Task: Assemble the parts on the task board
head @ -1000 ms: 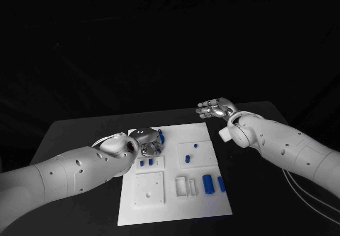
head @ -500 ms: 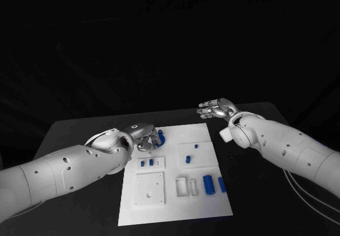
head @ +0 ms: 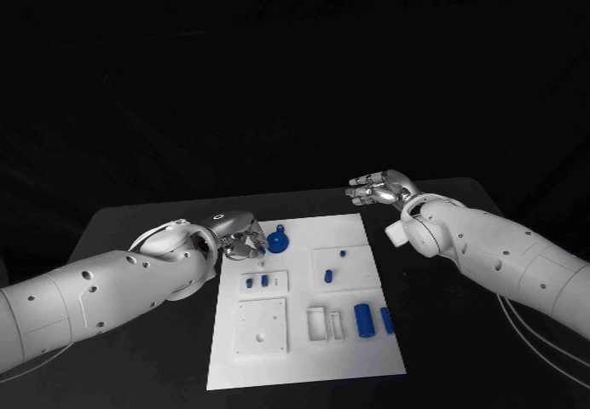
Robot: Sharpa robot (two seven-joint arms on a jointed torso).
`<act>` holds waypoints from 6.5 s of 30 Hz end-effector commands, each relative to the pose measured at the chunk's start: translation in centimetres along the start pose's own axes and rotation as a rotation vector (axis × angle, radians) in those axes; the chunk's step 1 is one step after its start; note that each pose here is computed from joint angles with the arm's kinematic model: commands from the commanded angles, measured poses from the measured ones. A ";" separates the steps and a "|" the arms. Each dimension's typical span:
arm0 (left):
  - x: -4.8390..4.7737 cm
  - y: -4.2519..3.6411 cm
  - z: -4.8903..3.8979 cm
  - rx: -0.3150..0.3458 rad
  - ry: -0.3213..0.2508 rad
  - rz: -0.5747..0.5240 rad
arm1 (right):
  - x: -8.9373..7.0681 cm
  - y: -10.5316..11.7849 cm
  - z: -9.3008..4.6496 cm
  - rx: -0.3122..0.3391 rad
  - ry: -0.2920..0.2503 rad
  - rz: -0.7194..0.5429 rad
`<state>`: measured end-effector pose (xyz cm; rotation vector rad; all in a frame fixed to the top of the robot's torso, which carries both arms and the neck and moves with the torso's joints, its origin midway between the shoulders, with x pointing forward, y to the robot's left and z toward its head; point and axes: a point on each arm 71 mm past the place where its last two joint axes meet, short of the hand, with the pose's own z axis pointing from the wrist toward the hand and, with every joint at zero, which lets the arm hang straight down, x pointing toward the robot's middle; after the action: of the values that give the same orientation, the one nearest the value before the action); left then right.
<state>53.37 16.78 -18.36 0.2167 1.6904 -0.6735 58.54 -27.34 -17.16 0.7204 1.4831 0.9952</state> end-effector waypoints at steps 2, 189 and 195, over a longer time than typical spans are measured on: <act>0.08 0.19 -0.17 -0.009 0.031 -0.027 | 0.0 0.0 0.0 -0.007 0.010 -0.004; -2.73 7.60 -4.81 -0.042 -0.316 -1.085 | 6.6 2.1 -4.0 -0.203 0.302 -0.918; -2.65 6.99 -4.85 -0.030 -0.318 -1.106 | 7.5 2.0 -4.7 -0.191 0.307 -1.000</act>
<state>53.46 25.85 -17.92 -0.8424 1.4528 -1.3293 52.57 -20.57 -18.65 -0.2866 1.6928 0.5751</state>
